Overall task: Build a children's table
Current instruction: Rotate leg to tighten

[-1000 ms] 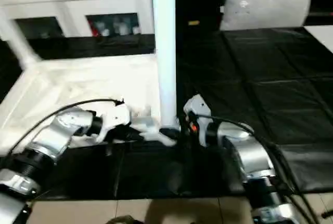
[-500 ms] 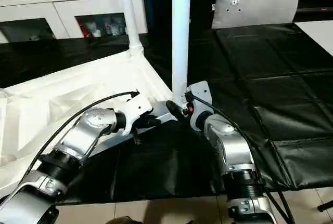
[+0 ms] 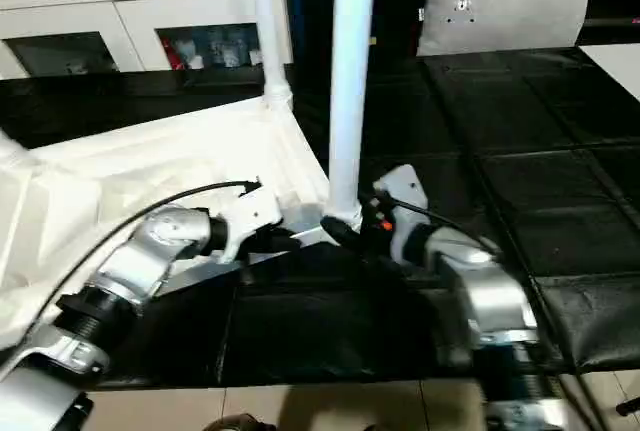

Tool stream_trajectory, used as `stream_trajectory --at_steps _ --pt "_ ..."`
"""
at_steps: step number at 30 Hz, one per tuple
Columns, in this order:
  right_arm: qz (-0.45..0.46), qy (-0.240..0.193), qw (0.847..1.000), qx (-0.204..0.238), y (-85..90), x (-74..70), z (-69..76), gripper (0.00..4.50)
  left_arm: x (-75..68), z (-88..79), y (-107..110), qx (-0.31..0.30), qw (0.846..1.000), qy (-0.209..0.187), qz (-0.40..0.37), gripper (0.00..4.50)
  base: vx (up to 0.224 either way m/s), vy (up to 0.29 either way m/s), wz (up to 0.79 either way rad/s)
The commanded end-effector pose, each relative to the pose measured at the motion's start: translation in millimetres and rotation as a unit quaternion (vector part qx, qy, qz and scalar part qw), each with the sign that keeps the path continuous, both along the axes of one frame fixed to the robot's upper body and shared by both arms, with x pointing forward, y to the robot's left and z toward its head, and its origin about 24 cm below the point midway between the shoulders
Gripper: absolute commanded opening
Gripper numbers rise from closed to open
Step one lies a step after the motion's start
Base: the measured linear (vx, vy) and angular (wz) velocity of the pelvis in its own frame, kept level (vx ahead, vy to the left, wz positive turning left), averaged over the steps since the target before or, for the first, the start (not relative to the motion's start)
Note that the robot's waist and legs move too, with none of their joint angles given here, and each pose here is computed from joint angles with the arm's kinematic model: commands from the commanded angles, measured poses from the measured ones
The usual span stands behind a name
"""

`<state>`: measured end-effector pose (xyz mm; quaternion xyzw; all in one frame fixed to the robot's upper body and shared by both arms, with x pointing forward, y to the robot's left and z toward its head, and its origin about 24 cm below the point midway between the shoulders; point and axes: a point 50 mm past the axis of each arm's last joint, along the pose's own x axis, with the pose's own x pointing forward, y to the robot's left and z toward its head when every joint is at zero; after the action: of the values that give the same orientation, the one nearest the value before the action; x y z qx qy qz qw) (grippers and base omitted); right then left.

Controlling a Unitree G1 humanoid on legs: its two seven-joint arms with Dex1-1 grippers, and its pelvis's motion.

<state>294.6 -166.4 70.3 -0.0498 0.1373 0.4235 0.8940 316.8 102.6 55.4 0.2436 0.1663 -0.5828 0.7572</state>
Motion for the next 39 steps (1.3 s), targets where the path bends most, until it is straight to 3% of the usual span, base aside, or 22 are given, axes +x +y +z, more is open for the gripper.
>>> stream_trajectory --at_steps 1,6,15,33,39 --pt "0.048 -0.021 0.999 -0.008 1.5 -1.7 7.0 4.43 -5.5 7.4 -1.6 0.001 0.998 -0.010 -0.069 0.00 0.000 0.000 0.00" --pt "0.121 -0.028 0.991 -0.041 0.5 -2.9 11.1 4.43 -11.1 7.1 10.3 0.036 0.989 0.007 -0.141 0.00 0.000 0.000 0.00" --pt "0.243 0.006 0.969 -0.039 11.0 -10.9 5.7 4.43 -19.8 5.6 13.7 0.054 0.976 0.027 -0.211 0.00 0.000 0.000 0.00" --pt "0.283 0.039 0.957 -0.050 9.5 -15.4 -5.6 2.82 -19.8 2.1 15.6 0.049 0.976 0.030 -0.210 0.00 0.000 0.000 0.00" --pt "0.287 0.045 0.955 -0.053 10.2 -17.6 -9.1 2.64 -18.7 2.3 16.2 0.045 0.977 0.030 -0.204 0.00 0.000 0.000 0.00"
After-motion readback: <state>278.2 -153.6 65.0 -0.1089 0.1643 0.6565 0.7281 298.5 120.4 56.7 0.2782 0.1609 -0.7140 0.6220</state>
